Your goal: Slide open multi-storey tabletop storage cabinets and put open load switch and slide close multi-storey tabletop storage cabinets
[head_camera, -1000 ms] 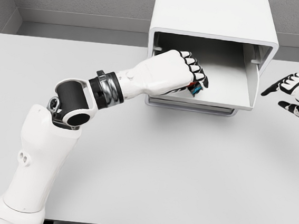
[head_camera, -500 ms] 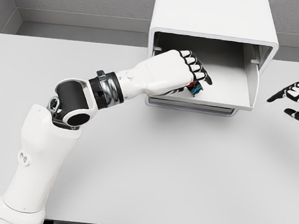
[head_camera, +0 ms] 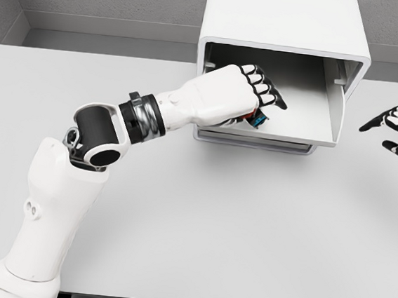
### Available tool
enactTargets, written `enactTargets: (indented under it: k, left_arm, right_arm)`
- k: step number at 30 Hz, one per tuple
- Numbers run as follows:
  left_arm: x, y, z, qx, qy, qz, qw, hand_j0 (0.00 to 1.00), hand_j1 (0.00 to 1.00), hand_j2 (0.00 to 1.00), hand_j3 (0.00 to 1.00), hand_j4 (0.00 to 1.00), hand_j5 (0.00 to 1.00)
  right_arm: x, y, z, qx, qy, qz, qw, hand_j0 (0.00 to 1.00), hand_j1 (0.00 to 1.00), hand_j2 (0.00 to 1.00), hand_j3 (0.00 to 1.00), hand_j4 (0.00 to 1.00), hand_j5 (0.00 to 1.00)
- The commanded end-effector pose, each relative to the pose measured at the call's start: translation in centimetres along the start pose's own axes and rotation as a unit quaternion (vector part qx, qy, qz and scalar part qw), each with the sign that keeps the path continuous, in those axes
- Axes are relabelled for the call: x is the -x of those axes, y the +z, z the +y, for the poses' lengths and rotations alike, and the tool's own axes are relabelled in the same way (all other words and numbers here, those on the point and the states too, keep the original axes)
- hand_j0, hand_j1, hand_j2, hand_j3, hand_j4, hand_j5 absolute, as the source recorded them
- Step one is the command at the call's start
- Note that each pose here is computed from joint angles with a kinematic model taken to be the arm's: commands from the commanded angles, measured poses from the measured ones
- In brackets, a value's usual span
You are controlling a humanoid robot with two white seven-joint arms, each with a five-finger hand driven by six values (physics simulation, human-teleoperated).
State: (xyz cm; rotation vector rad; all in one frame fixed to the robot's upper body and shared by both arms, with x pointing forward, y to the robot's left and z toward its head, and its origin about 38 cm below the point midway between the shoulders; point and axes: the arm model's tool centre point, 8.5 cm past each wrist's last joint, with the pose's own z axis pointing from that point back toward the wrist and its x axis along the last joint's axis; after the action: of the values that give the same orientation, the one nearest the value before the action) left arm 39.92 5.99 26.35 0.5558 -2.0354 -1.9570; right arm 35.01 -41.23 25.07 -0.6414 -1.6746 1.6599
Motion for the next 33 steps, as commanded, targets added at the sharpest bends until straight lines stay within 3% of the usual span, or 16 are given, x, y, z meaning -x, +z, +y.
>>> enactTargets:
  k: [1,20,33]
  left_arm:
    - [0.0,0.0,0.1,-0.003,0.002,0.0,1.0,0.8,0.8,0.8,0.8,0.8,0.8]
    - [-0.5,-0.7,-0.2,0.005,0.003,-0.014,0.9999,0.81,0.81,0.81,0.81,0.81,0.81]
    - [-0.3,-0.3,1.4,-0.014,-0.011,-0.01,0.9998,0.87,0.87,0.87,0.87,0.87,0.87]
  right_arm:
    - [0.0,0.1,0.0,0.001,-0.003,0.001,1.0,0.64,0.64,0.64,0.64,0.64,0.64]
    - [0.2,0.1,0.0,-0.001,-0.001,0.003,1.0,0.64,0.64,0.64,0.64,0.64,0.64]
    - [0.3,0.2,0.0,-0.002,-0.001,0.004,1.0,0.64,0.64,0.64,0.64,0.64,0.64]
